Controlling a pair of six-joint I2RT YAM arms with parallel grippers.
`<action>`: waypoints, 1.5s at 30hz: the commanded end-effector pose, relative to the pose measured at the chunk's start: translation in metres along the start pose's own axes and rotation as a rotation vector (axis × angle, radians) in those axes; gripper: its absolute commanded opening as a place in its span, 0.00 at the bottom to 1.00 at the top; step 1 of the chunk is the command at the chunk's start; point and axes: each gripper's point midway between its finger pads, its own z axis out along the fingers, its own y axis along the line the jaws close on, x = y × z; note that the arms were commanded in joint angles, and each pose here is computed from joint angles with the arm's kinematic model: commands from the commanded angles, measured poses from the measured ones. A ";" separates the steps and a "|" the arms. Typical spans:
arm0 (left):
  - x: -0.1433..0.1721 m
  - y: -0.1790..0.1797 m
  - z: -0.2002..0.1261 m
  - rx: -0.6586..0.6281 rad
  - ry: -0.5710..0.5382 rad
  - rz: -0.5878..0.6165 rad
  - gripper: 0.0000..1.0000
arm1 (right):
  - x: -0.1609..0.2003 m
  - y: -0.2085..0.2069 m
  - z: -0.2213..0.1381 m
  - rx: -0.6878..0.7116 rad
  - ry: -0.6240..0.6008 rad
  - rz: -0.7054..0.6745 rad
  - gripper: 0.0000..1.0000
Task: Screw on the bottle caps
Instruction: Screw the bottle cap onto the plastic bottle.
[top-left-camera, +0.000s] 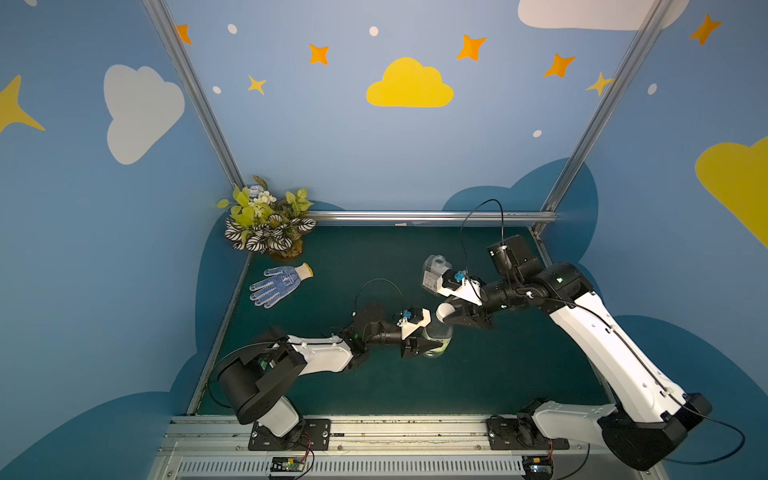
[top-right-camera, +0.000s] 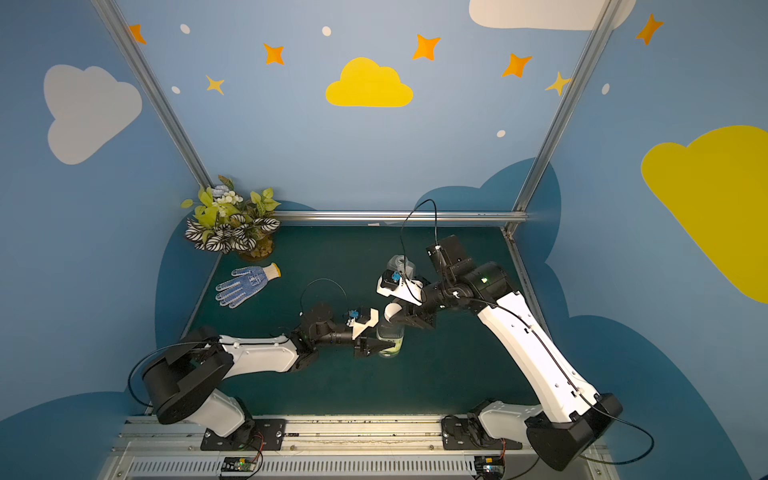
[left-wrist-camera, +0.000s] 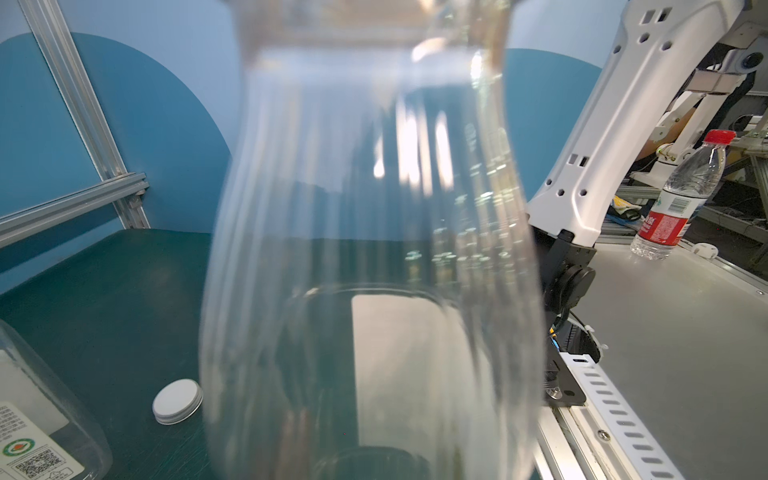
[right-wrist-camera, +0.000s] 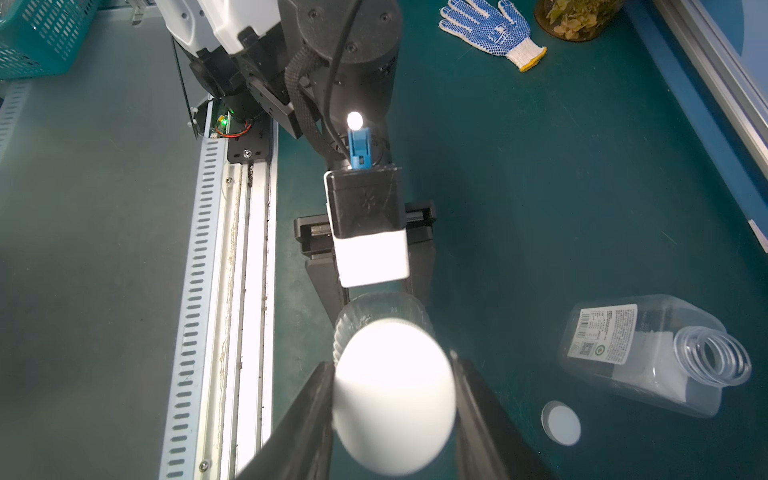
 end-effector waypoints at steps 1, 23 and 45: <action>-0.017 0.008 0.000 -0.033 -0.043 0.046 0.28 | 0.007 0.001 0.005 0.003 0.027 0.035 0.41; -0.009 0.019 -0.005 -0.122 -0.027 0.060 0.28 | 0.008 -0.025 -0.011 0.239 0.027 0.152 0.97; -0.011 -0.002 -0.001 0.017 -0.042 0.050 0.28 | -0.014 0.011 -0.010 -0.042 -0.065 -0.060 0.81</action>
